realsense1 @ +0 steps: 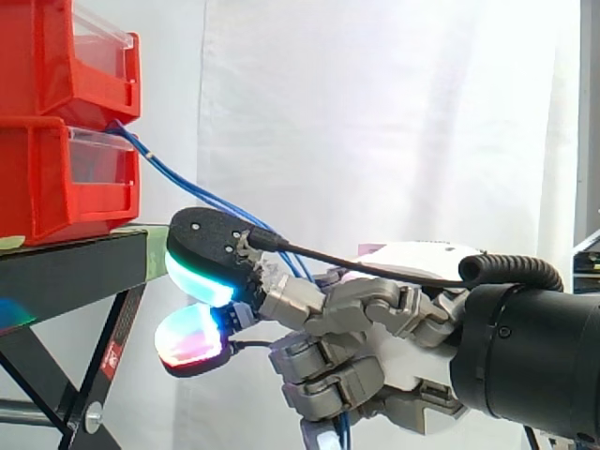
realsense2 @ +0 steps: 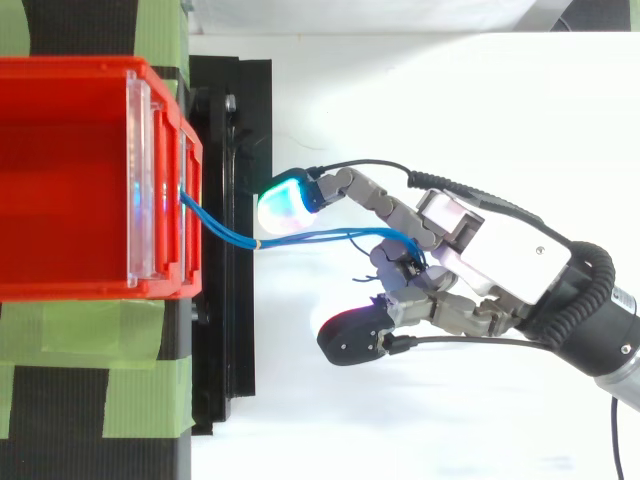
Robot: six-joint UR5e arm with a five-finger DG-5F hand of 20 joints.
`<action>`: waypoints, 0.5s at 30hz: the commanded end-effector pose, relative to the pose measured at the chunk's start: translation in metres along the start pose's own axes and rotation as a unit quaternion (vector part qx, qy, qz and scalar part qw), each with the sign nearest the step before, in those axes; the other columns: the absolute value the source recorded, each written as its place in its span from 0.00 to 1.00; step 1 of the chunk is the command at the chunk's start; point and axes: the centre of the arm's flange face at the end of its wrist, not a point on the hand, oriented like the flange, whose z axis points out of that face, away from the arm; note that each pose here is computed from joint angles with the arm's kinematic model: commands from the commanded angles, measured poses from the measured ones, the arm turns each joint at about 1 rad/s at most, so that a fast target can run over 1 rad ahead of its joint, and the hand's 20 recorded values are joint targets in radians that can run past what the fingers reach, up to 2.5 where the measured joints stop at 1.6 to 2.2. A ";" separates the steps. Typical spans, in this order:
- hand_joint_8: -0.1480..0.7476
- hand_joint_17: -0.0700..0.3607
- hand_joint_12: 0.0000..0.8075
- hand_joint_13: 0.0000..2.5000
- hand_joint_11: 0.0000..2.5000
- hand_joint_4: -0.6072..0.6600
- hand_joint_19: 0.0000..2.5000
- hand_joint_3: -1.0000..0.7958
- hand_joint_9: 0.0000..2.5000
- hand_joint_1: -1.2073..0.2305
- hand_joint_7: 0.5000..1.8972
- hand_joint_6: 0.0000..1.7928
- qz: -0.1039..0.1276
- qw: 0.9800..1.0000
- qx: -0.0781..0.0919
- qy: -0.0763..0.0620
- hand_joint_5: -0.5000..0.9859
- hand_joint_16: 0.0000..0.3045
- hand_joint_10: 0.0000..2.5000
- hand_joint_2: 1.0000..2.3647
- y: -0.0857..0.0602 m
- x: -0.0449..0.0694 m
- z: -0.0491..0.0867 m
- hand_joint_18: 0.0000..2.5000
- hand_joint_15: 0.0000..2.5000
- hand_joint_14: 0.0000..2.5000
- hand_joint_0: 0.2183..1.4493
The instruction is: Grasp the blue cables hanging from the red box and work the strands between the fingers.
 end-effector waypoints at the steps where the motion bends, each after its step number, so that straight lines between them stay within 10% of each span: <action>1: 0.66 0.48 0.64 0.61 1.00 0.66 0.34 0.00 0.44 0.47 0.38 0.01 -0.003 1.000 0.002 0.000 0.25 0.20 1.00 0.00 -0.001 -0.001 0.000 0.74 0.65 1.00 0.44; 15: 0.67 0.48 0.65 0.61 1.00 0.66 0.33 0.00 0.44 0.48 0.38 0.01 -0.035 0.999 0.023 0.009 0.24 0.20 1.00 0.00 -0.008 -0.005 -0.005 0.73 0.65 1.00 0.44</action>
